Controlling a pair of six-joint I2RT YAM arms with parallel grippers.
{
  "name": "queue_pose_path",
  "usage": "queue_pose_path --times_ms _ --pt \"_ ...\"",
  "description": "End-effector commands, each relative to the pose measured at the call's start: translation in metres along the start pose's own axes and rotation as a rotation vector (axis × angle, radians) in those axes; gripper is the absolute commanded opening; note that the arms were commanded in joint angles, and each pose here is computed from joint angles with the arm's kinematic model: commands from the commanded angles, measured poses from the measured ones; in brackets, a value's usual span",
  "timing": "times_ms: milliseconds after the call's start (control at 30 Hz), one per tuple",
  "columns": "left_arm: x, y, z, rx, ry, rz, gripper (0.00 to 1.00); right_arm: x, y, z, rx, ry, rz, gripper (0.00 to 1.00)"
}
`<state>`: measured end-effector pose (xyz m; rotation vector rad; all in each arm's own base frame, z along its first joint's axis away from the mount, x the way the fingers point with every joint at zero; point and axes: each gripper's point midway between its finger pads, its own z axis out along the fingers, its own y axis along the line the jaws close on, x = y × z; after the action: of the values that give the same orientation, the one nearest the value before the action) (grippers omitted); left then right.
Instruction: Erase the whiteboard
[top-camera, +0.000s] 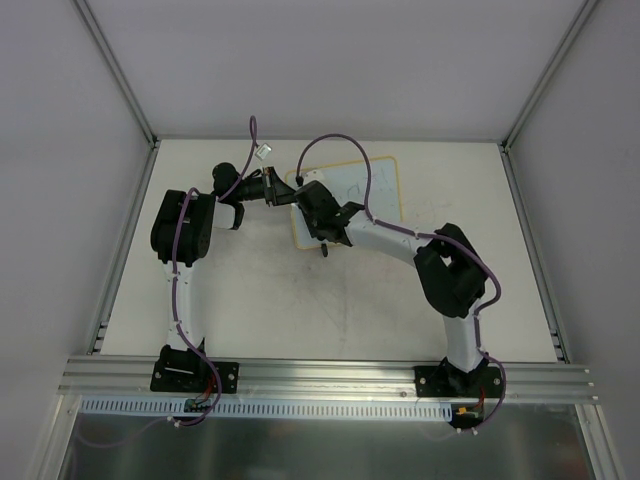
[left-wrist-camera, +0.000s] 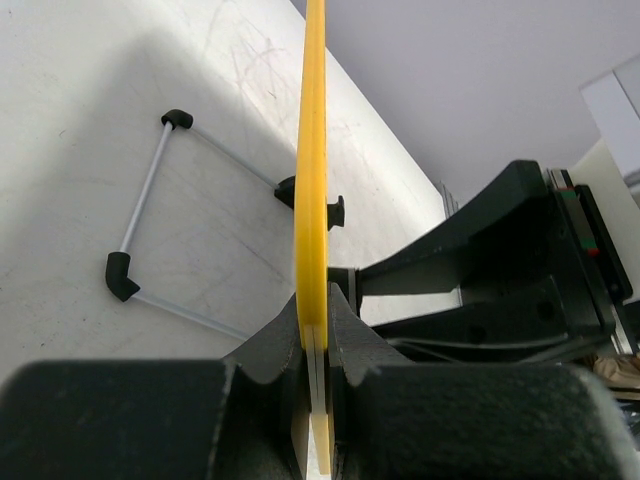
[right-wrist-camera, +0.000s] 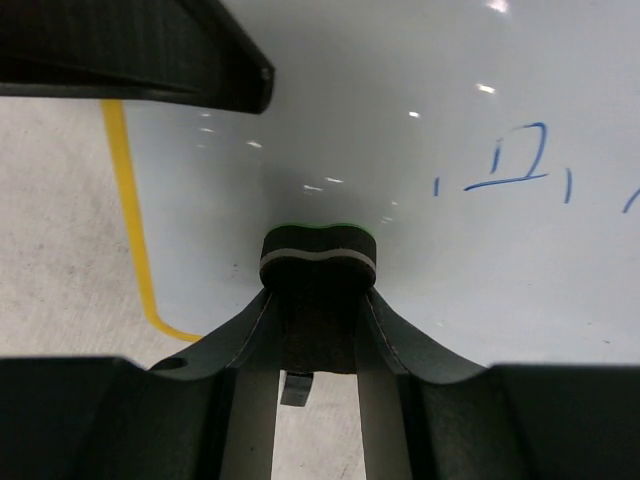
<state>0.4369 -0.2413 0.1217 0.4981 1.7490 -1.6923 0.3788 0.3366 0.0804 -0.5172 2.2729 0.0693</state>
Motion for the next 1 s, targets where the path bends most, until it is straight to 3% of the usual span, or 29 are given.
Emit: queue_pose_path --times_ms 0,300,633,967 --pt "0.004 -0.031 0.006 0.130 0.068 0.291 0.00 0.012 0.040 0.022 -0.136 0.013 0.007 0.00" --pt "0.004 -0.032 0.007 0.132 0.069 0.296 0.00 0.006 0.006 0.028 -0.092 0.016 0.066 0.00" --pt "0.005 -0.032 0.006 0.133 0.071 0.297 0.00 -0.036 -0.086 0.032 0.009 -0.049 0.198 0.00" --pt "0.005 -0.032 0.006 0.134 0.071 0.297 0.00 -0.039 -0.147 0.032 0.089 -0.040 0.266 0.00"
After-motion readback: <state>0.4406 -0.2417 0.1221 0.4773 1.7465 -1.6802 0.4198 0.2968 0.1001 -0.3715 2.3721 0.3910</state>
